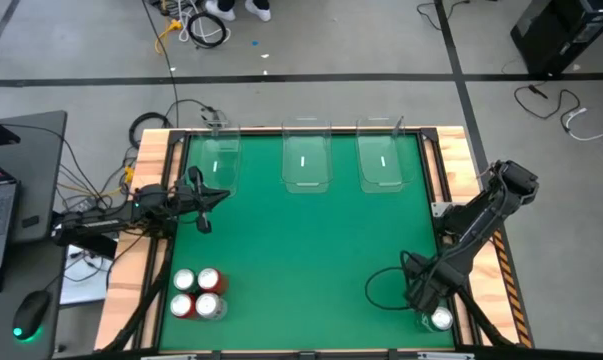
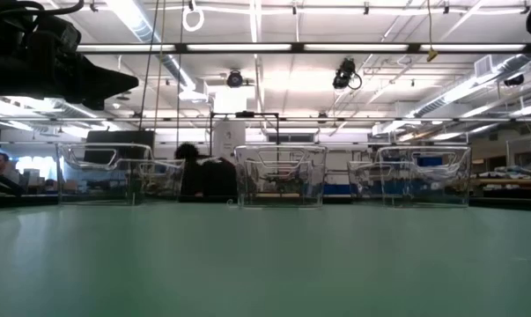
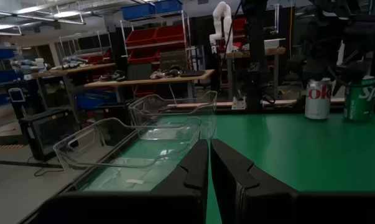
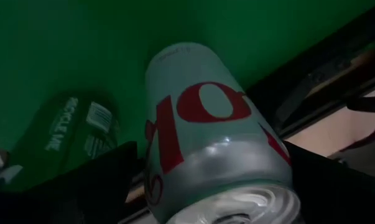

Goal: Sort soda cans
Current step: Put the right white soda can into the right transparent bin

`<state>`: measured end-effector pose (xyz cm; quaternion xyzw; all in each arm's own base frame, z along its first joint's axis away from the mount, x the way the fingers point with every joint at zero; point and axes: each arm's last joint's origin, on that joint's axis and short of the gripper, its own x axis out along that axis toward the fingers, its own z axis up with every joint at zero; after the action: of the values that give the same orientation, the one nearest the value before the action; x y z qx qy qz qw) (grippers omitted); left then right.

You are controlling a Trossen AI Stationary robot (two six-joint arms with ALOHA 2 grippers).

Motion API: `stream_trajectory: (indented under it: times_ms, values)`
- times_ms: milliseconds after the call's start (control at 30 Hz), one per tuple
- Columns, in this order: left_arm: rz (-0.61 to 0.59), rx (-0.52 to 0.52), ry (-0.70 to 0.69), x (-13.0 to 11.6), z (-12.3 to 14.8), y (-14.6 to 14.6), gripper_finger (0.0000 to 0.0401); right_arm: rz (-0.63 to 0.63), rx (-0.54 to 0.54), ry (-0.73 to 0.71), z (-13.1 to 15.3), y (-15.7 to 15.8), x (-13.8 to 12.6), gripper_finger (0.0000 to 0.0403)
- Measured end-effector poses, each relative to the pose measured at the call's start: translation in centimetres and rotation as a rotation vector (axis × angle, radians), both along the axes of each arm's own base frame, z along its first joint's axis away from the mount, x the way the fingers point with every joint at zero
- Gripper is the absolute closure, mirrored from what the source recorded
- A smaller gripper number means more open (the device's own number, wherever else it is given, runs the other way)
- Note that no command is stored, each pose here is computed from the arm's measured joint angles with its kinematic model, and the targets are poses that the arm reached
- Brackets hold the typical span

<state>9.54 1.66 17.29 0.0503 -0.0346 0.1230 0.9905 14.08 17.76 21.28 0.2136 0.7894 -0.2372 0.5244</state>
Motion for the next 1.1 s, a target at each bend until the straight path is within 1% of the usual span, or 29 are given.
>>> stream_trajectory:
  times_ms: [100,200,267,400,733,900,1100]
  values:
    - [0.000,0.000,0.000,0.0,0.0,0.0,0.0375,-0.018,0.008,-0.013,-0.7,0.2,-0.1,0.0014]
    - [0.000,0.000,0.000,0.0,0.0,0.0,0.0376,-0.029,0.025,-0.023,-1.7,0.3,-0.4,0.0027]
    - [0.000,0.000,0.000,0.0,0.0,0.0,0.0375,-0.039,0.025,-0.025,-2.2,0.2,-0.5,0.0043]
    - [0.000,0.000,0.000,0.0,0.0,0.0,0.0375,-0.050,0.033,-0.021,-2.3,0.2,-0.5,0.0089]
    - [0.000,0.000,0.000,0.0,0.0,0.0,0.0375,-0.016,0.042,-0.034,-2.2,-0.1,0.0,0.0089]
    - [0.001,0.000,-0.001,0.0,0.0,0.0,0.0375,0.017,0.007,-0.131,-1.4,-1.1,1.8,0.0090]
    - [0.001,0.000,-0.001,0.0,0.0,0.0,0.0375,0.054,0.005,-0.155,-0.5,-3.1,3.7,0.0090]
